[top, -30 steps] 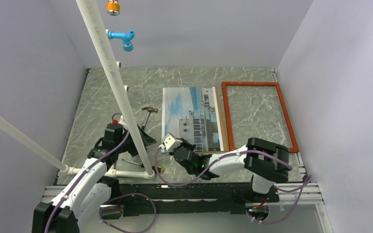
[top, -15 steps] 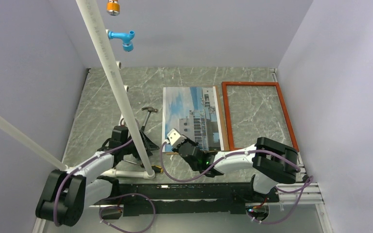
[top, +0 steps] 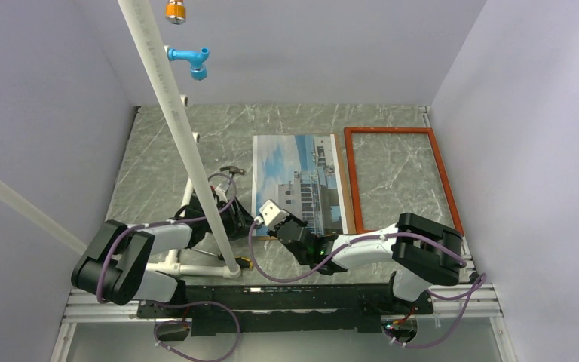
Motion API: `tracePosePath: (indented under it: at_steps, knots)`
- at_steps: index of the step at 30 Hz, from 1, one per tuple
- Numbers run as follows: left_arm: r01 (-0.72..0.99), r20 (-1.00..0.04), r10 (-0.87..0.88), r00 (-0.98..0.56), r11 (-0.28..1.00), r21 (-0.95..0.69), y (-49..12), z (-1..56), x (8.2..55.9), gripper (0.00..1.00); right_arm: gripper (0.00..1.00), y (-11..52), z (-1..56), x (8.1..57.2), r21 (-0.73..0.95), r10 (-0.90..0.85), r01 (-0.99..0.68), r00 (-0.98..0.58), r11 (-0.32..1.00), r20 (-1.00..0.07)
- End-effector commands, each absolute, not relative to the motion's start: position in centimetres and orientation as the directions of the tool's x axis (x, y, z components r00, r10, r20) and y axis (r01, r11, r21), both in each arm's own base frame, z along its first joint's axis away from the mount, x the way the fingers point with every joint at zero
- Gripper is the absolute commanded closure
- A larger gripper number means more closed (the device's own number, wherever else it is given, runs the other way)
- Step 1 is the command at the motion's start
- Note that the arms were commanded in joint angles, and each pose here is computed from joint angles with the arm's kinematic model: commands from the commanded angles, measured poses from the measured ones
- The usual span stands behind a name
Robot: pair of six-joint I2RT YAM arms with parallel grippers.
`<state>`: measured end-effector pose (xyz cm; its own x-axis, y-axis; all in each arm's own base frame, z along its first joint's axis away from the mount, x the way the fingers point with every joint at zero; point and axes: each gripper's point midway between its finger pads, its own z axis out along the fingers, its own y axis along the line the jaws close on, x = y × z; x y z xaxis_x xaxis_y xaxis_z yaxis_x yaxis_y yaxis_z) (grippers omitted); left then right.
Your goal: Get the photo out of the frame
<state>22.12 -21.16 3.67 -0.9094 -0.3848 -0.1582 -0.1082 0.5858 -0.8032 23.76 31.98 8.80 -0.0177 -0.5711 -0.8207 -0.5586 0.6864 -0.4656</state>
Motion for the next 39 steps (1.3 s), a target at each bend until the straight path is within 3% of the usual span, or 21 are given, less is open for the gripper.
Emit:
tracePosePath:
  at_steps: [1,11,23,29,39]
  knots:
    - [-0.050,-0.222,-0.405,-0.887,0.562,-0.825,-21.8,5.7,24.0,0.49,1.00,32.3,9.8,23.8,-0.419,-0.520,-0.559,-0.024,0.715,-0.854]
    - [-0.026,-0.217,-0.408,-0.887,0.513,-0.858,-22.8,7.3,24.9,0.65,1.00,32.4,9.7,23.8,-0.416,-0.519,-0.565,-0.026,0.712,-0.854]
    - [-0.065,-0.220,-0.412,-0.884,0.575,-0.815,-22.4,5.8,25.6,0.71,1.00,32.6,9.7,23.7,-0.413,-0.520,-0.572,-0.026,0.708,-0.854]
    - [-0.069,-0.232,-0.402,-0.886,0.609,-0.790,-22.2,5.3,26.1,0.99,1.00,32.4,9.8,23.6,-0.412,-0.517,-0.571,-0.026,0.710,-0.855]
    - [-0.044,-0.308,-0.363,-0.880,0.706,-0.707,-19.8,8.0,24.2,1.00,1.00,32.4,9.7,23.9,-0.412,-0.519,-0.567,-0.032,0.713,-0.854]
